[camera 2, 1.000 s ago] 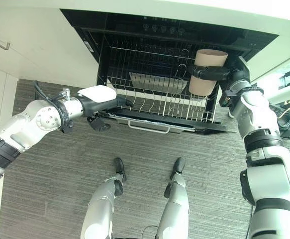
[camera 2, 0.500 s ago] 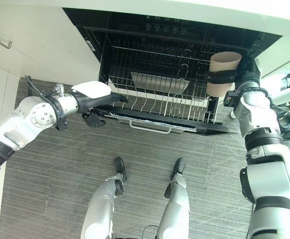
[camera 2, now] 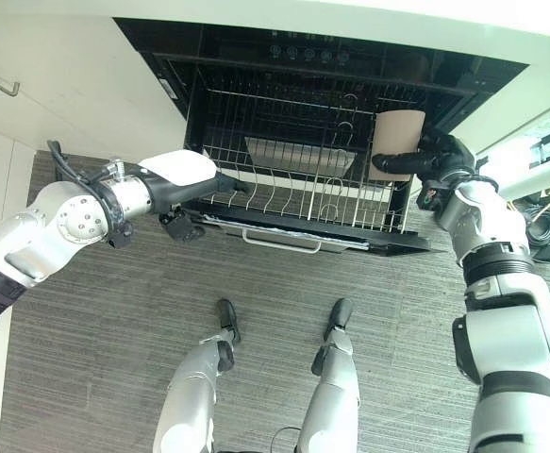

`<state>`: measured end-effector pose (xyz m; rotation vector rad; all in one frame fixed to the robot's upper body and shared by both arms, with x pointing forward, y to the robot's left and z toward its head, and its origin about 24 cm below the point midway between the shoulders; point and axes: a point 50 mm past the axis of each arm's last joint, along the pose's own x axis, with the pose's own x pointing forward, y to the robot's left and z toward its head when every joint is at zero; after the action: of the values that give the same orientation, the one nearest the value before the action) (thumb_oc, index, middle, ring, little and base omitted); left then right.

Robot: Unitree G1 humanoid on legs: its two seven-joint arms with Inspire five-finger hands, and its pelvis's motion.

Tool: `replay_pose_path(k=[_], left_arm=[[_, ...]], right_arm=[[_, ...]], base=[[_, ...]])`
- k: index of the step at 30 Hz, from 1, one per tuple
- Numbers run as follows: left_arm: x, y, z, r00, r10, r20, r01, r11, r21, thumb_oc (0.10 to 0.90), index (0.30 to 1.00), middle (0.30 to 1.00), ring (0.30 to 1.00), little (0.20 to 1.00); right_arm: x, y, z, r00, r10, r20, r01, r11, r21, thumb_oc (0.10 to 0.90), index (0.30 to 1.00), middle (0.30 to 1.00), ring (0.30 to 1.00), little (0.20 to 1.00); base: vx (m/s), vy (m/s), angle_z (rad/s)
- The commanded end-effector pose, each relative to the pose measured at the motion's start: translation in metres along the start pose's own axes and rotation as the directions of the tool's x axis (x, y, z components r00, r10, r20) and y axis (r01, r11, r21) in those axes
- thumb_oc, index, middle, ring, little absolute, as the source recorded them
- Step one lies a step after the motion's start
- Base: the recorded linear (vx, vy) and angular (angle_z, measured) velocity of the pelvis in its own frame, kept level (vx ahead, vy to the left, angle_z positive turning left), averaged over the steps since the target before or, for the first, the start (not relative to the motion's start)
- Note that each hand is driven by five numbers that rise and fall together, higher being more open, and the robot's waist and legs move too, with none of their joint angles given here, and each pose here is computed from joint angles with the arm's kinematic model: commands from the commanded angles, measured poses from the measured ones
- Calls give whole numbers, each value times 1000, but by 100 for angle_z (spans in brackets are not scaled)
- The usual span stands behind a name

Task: Place the dishes in the dishwasher.

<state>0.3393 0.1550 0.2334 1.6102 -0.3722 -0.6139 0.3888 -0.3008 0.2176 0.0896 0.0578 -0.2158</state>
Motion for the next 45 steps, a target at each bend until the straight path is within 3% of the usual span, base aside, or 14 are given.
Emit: replay_pose_path(k=[1, 5, 11, 13, 15, 25, 32, 37, 39, 44, 45], left_arm=[[-11, 41, 12, 980, 192, 61, -192, 981, 6, 800, 900, 900, 900, 900], [-11, 36, 9, 979, 199, 53, -199, 980, 2, 800, 900, 900, 900, 900], [-7, 19, 7, 979, 200, 38, -200, 980, -10, 800, 900, 900, 900, 900], [-10, 3, 0, 982, 188, 1, -188, 982, -22, 800, 900, 900, 900, 900], [-13, -14, -4, 982, 186, -41, -189, 980, -63, 800, 900, 900, 900, 900], [-25, -69, -8, 992, 98, -81, -110, 982, -155, 800, 900, 900, 900, 900], [-30, -105, -5, 991, 62, -122, -91, 966, -242, 800, 900, 900, 900, 900], [-39, -126, -3, 968, 148, -203, -211, 918, -337, 800, 900, 900, 900, 900], [-48, -135, -4, 935, 220, -277, -321, 858, -401, 800, 900, 900, 900, 900], [-73, -142, -14, 844, 346, -410, -509, 758, -409, 800, 900, 900, 900, 900], [-90, -143, -21, 796, 397, -456, -583, 706, -403, 800, 900, 900, 900, 900]], right_arm=[[-1, 33, 18, 982, 147, 117, -131, 982, -134, 800, 900, 900, 900, 900], [-5, 37, 31, 968, 123, 221, -42, 939, -341, 800, 900, 900, 900, 900], [-8, 40, 24, 960, 69, 271, -18, 982, -186, 800, 900, 900, 900, 900], [-18, 35, 16, 937, -1, 349, 2, 1000, -1, 800, 900, 900, 900, 900], [-28, 25, -11, 932, -86, 351, 58, 994, 90, 800, 900, 900, 900, 900], [-51, 24, -96, 984, -62, 165, 51, 996, 70, 800, 900, 900, 900, 900], [-67, 24, -121, 980, -108, 166, 86, 987, 138, 800, 900, 900, 900, 900], [-87, 14, -119, 938, -197, 284, 124, 959, 255, 800, 900, 900, 900, 900], [-101, 12, -110, 901, -205, 381, 89, 950, 301, 800, 900, 900, 900, 900], [-122, 8, -98, 842, -133, 522, 0, 969, 246, 800, 900, 900, 900, 900], [-133, 7, -91, 794, -101, 599, 5, 987, 159, 800, 900, 900, 900, 900]], base=[[0, 0, 0], [1, 10, -6], [0, 0, 0], [9, 4, -2], [30, 4, -5], [57, -24, 3], [42, 30, 5], [4, 65, 2], [9, 137, 5], [0, 174, 4], [25, 201, 3]])
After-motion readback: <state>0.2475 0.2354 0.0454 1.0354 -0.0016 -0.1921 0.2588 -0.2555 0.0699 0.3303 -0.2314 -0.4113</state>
